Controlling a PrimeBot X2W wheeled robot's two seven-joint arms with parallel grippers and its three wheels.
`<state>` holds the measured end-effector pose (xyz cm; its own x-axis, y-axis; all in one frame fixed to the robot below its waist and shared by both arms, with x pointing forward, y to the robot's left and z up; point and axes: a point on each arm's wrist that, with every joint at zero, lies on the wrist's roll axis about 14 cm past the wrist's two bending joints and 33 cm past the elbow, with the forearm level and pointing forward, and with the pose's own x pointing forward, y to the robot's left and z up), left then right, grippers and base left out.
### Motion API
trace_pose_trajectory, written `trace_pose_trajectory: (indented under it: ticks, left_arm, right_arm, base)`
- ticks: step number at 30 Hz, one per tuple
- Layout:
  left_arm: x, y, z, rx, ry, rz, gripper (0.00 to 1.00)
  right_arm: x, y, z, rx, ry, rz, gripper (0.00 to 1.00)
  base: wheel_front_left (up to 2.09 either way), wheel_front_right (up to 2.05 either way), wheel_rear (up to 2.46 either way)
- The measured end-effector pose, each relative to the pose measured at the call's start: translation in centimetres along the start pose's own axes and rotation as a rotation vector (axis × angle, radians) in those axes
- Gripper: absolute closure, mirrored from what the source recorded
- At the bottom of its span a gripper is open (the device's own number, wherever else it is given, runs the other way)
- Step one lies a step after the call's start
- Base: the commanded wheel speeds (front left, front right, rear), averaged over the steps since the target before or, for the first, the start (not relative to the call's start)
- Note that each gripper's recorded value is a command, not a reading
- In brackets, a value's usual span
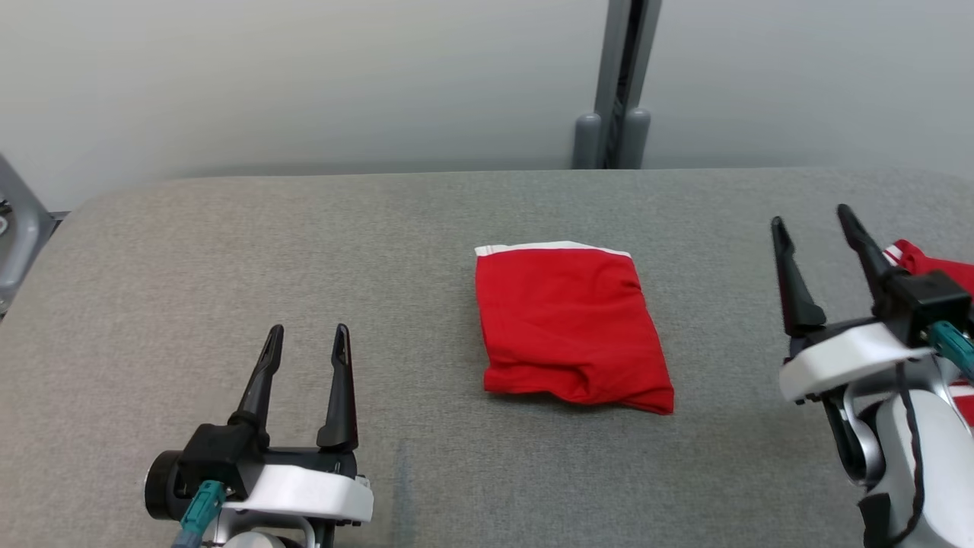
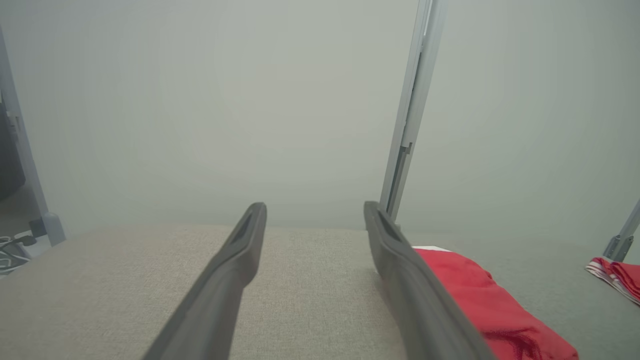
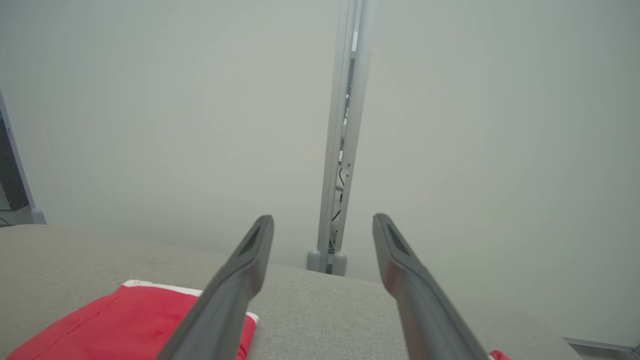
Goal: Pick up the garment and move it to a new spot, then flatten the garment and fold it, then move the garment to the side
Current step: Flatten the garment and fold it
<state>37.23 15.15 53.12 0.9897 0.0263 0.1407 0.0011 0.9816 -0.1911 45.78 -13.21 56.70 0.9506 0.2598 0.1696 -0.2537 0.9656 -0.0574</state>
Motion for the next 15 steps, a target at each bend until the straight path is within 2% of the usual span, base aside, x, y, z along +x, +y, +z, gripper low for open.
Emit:
trace_pose_trajectory:
  ticks: [5, 10, 15]
  left_arm:
    - [0.9, -0.8, -0.2, -0.007, 0.002, -0.023, 0.0]
    - [1.2, -1.2, -1.2, -0.016, 0.029, -0.038, 0.0]
    - [1.1, -1.2, -2.1, -0.014, 0.054, -0.039, 0.0]
  right_arm:
    - [-2.4, -3.0, 0.2, -0.052, -0.034, -0.113, 0.0]
    - [-4.7, -4.7, -1.2, -0.04, -0.005, -0.2, 0.0]
    - [-6.0, -4.8, -2.9, -0.018, 0.042, -0.225, 0.0]
  base:
    - [0.0, 0.0, 0.0]
    - [0.0, 0.0, 0.0]
    - [0.0, 0.0, 0.0]
